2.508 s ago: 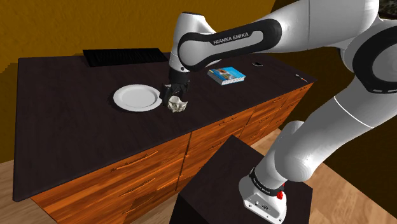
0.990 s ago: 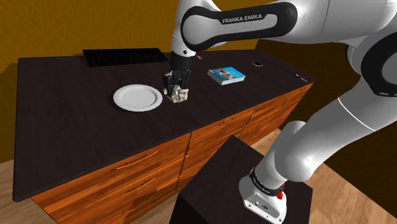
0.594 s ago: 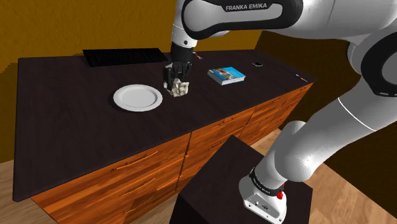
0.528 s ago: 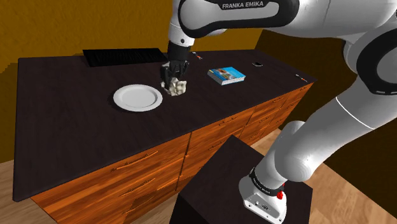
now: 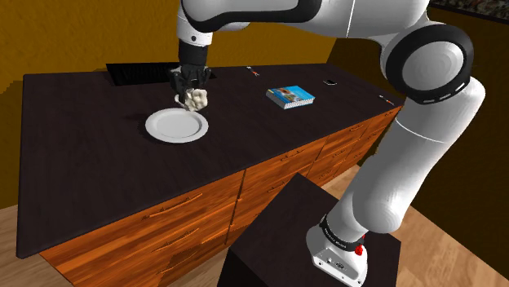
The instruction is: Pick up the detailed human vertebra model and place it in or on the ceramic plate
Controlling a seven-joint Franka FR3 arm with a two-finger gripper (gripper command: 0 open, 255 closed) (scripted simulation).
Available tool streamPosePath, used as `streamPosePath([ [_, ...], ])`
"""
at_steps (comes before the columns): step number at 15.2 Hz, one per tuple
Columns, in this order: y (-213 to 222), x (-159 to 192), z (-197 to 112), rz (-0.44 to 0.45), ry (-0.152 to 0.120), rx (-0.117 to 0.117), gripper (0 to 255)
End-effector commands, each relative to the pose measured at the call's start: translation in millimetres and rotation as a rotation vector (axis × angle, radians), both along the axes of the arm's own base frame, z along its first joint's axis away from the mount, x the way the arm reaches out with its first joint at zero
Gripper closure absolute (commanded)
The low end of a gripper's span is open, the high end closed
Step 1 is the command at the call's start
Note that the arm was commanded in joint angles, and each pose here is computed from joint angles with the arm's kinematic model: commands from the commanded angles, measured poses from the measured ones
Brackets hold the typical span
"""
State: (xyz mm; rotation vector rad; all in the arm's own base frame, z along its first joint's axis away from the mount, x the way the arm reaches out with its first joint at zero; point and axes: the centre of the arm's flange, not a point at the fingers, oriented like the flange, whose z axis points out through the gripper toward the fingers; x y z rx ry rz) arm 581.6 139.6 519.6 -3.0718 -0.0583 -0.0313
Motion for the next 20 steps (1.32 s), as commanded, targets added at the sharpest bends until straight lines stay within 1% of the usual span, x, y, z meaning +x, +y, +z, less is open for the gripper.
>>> streamPosePath([
  [1,9,25,1,0.0,0.0,0.0,255],
  [2,14,36,1,0.0,0.0,0.0,255],
  [16,14,36,-75,0.0,0.0,0.0,255],
  [20,14,36,-75,0.0,0.0,0.0,255],
])
